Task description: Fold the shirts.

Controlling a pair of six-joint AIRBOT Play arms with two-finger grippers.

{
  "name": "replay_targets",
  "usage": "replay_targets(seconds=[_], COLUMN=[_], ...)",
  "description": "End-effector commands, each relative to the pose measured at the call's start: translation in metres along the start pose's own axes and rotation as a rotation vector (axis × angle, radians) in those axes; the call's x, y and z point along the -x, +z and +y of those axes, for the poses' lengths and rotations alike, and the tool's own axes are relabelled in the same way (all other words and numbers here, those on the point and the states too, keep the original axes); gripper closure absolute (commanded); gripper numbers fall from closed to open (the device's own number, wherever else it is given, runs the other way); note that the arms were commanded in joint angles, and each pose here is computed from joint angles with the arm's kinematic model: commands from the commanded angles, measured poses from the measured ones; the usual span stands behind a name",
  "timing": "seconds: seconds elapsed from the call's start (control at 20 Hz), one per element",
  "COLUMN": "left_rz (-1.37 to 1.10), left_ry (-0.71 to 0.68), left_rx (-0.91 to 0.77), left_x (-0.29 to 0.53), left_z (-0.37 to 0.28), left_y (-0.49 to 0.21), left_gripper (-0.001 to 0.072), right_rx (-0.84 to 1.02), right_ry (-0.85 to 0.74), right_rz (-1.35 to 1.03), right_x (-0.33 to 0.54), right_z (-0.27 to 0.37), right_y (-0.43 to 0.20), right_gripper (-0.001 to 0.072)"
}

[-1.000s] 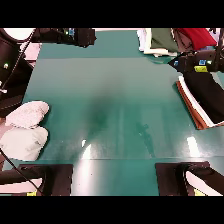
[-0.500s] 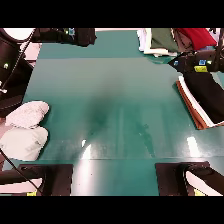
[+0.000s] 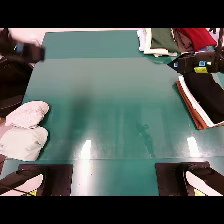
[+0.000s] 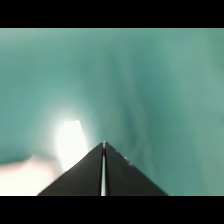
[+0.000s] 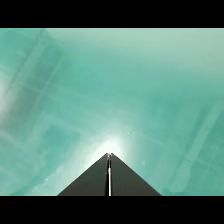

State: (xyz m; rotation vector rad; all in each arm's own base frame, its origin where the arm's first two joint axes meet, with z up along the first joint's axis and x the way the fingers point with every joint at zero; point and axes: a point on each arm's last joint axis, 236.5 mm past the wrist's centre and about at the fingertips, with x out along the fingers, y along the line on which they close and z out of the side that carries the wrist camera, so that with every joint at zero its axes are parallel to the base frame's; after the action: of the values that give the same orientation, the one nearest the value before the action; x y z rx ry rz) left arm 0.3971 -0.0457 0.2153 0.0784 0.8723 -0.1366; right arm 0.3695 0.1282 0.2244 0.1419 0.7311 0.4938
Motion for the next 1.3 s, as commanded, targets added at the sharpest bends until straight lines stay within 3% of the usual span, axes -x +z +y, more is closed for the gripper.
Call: replay_targets(seconds=[0.0, 0.05, 0.3, 0.55, 0.6, 0.7, 0.85, 1.0, 1.25], left_rz=[0.283, 0.344, 0.39, 0.445, 0.434, 0.402, 0.227, -0.065, -0.406], left_ry=[0.171, 0.184, 0.295, 0.27, 0.274, 0.279, 0.267, 0.205, -0.058], left_rx=[0.097, 0.131, 0.312, 0.348, 0.362, 0.362, 0.358, 0.243, -0.037], left_x=[-0.029, -0.046, -0.098, -0.125, -0.123, -0.115, -0.079, -0.008, 0.102], left_z=[0.073, 0.084, 0.138, 0.134, 0.135, 0.139, 0.142, 0.109, -0.038], left_y=[-0.105, -0.133, -0.217, -0.249, -0.246, -0.226, -0.153, -0.044, 0.067], left_gripper=[0.0364, 0.0036, 0.0046, 0.0048, 0.0113, 0.0679, 0.0686, 0.0687, 0.0687], right_rx=[0.001, 0.001, 0.0, 0.0, 0.0, -0.001, -0.001, 0.027, 0.098], right_ry=[0.002, 0.002, 0.003, 0.002, 0.002, 0.002, 0.001, -0.004, -0.032], right_rz=[0.003, 0.004, 0.006, 0.005, 0.004, 0.002, -0.027, -0.131, -0.363], right_x=[0.0, 0.0, 0.0, 0.0, 0.0, 0.0, 0.001, 0.02, 0.08], right_z=[0.001, 0.001, 0.001, 0.001, 0.001, 0.001, 0.001, 0.008, 0.024], right_y=[-0.001, -0.001, -0.001, -0.001, -0.001, -0.001, 0.006, 0.04, 0.109], right_gripper=[0.0695, 0.0695, 0.0695, 0.0695, 0.0695, 0.0695, 0.0695, 0.0695, 0.0695])
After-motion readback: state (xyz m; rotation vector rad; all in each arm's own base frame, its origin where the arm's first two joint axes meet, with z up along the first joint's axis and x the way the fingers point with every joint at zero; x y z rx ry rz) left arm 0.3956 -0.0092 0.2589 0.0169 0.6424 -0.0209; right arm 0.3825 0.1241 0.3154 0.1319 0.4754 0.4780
